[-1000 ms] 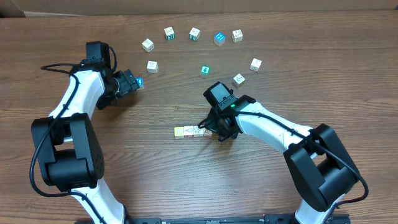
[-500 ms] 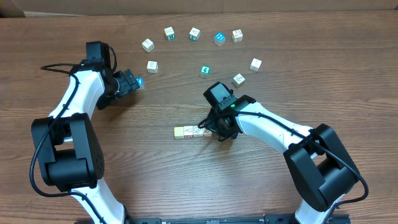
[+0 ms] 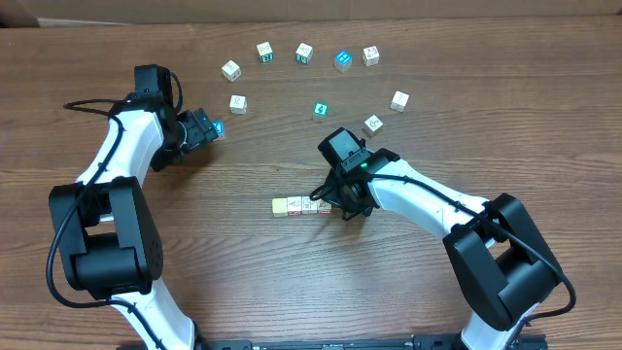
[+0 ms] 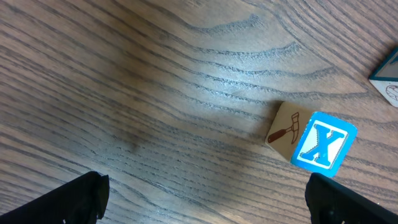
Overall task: Form a horizontal line
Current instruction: 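Lift the right gripper and swing it back toward the block arc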
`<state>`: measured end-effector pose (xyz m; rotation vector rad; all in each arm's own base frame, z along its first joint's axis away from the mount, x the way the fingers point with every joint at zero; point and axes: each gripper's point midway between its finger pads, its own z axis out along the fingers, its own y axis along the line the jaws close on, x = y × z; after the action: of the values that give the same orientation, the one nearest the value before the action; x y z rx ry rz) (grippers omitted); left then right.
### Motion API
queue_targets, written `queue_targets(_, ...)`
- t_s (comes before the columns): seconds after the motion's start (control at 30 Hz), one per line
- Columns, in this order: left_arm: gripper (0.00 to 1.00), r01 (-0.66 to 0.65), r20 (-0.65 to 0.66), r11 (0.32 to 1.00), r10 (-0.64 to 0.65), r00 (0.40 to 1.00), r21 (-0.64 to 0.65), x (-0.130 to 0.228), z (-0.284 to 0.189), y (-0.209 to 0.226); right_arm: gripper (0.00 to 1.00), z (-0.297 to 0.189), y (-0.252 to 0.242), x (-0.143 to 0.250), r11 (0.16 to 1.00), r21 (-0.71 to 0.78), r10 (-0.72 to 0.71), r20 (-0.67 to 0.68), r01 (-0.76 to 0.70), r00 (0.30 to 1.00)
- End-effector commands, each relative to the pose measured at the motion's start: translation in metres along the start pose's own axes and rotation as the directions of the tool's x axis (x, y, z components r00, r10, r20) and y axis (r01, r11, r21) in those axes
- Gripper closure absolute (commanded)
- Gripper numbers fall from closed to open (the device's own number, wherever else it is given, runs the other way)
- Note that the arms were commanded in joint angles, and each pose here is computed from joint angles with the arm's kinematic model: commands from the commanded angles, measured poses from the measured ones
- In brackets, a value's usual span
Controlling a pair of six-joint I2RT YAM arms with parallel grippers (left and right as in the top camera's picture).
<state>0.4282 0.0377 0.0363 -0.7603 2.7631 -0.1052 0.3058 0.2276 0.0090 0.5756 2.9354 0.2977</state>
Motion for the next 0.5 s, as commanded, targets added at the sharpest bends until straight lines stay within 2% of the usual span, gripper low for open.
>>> queue_targets(0.0, 0.0, -0.008, 0.01, 1.0, 0.008, 1.0, -0.001, -0.004, 0.001, -0.004, 0.95, -0.003, -0.005, -0.01, 1.0, 0.018, 0.002, 0.056, -0.003, 0.998)
queue_targets(0.47, 0.0, -0.008, 0.01, 1.0, 0.008, 1.0, -0.001, -0.004, 0.001, -0.004, 0.95, -0.006, -0.035, -0.052, 0.991, 0.027, 0.131, 0.091, -0.134, 0.987)
